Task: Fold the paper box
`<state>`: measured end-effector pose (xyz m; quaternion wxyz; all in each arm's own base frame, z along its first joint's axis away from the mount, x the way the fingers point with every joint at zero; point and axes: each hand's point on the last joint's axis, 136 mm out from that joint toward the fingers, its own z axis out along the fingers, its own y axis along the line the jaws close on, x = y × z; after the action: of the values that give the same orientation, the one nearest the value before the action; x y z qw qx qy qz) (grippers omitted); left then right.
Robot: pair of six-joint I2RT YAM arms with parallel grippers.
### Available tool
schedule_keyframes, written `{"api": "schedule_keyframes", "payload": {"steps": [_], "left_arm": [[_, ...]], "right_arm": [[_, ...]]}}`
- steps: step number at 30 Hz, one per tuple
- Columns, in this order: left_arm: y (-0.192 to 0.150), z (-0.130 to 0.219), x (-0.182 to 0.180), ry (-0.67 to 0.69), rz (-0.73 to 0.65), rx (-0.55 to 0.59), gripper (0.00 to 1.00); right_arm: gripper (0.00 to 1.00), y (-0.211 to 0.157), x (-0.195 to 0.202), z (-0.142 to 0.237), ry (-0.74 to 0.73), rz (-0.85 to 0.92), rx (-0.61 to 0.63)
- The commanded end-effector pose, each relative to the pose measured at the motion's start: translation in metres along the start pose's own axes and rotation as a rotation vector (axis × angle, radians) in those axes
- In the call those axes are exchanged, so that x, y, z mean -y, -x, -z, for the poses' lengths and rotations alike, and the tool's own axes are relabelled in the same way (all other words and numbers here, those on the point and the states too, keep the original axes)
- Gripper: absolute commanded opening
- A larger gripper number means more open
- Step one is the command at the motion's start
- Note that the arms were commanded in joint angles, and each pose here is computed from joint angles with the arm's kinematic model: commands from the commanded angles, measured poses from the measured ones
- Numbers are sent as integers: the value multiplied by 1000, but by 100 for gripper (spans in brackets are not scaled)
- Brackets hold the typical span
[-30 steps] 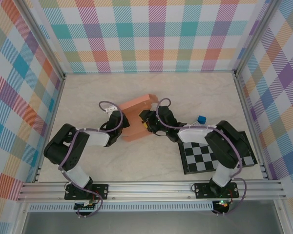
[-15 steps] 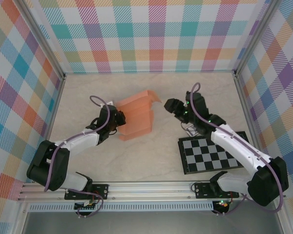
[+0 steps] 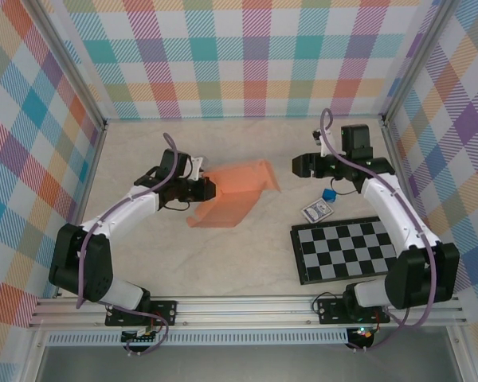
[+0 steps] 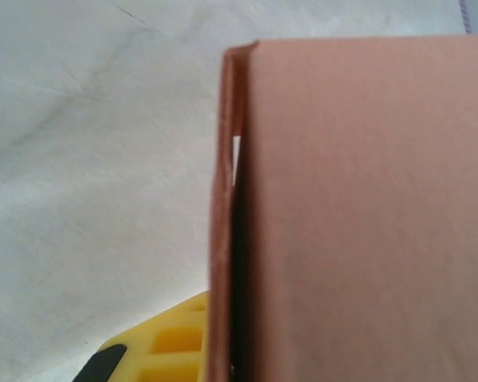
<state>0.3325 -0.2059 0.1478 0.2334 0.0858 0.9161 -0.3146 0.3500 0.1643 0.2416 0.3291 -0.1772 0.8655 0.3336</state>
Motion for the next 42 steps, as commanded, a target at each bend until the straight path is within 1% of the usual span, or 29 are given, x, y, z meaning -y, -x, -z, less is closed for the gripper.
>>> {"api": "schedule_keyframes", "payload": {"steps": [1,3,5,8,11,13,17,21,26,29,31,33,35,39,42], "left_arm": [[-18,4,8,-65,-49,-109,0],[-18,3,9,-75,-61,-118,0],[-17,1,6,-63,-68,-121,0],[-14,-1,3,-47,-80,-113,0],[-13,-2,-1,-25,-103,-109,0],[-12,-2,-6,-1,-124,-106,0],[-11,1,-7,12,-175,-95,0],[-8,7,-7,29,-231,-51,0],[-8,8,-6,24,-250,-51,0],[-10,8,-7,26,-263,-56,0],[-10,9,-7,27,-281,-54,0],[-11,10,-6,26,-291,-59,0],[-10,9,-5,19,-294,-62,0],[-11,6,-3,2,-282,-71,0],[-12,4,-2,-13,-269,-72,0]], "right_arm": [[66,-1,-59,11,329,163,-33],[66,-2,-67,12,394,124,-58],[69,-1,-77,12,434,105,-72],[74,3,-77,10,370,79,-93],[77,6,-81,12,354,53,-132],[78,2,-79,11,319,42,-189],[80,-17,-69,-1,200,71,-342],[77,-29,-76,-12,195,83,-451],[73,-35,-95,-19,237,113,-512],[67,-44,-92,-22,198,128,-572],[61,-50,-85,-26,163,119,-610],[59,-55,-85,-28,157,116,-645],[59,-59,-86,-31,153,125,-669],[62,-67,-86,-39,115,176,-701],[64,-65,-87,-47,92,205,-676]]}}
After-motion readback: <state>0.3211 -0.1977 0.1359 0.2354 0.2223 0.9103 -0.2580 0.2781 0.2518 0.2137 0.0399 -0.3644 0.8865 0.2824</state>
